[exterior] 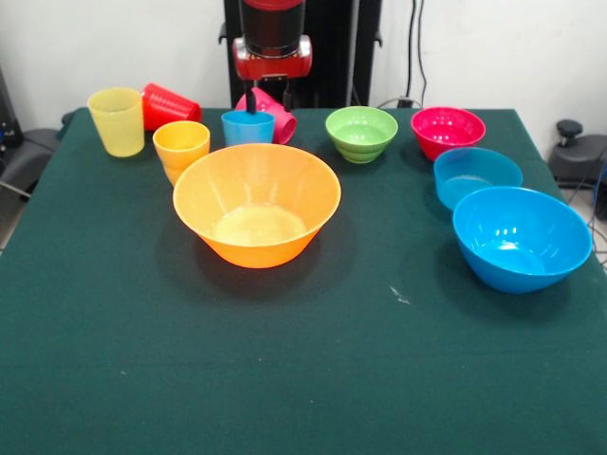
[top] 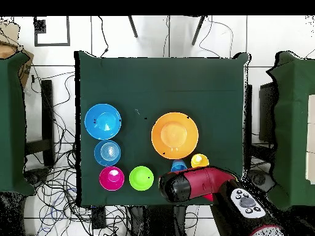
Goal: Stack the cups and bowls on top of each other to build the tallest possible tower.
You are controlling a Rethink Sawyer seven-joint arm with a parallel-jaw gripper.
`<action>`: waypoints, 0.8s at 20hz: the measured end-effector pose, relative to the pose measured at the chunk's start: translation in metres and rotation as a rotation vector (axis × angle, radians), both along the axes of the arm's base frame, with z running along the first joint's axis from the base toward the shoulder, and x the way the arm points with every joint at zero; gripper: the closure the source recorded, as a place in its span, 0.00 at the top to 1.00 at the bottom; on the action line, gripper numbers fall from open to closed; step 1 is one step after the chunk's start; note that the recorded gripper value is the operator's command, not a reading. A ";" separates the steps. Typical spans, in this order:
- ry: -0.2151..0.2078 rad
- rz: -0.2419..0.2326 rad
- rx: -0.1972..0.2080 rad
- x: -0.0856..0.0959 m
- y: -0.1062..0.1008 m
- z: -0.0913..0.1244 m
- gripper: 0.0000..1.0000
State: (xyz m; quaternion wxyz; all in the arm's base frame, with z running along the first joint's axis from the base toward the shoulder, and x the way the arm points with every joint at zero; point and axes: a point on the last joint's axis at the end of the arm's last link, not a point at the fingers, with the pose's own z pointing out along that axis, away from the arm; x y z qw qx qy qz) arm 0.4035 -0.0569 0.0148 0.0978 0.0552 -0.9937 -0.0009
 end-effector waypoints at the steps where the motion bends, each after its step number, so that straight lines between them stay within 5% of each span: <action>1: -0.002 -0.001 0.000 0.001 -0.001 0.000 1.00; 16: -0.044 -0.004 -0.011 0.014 -0.007 0.012 1.00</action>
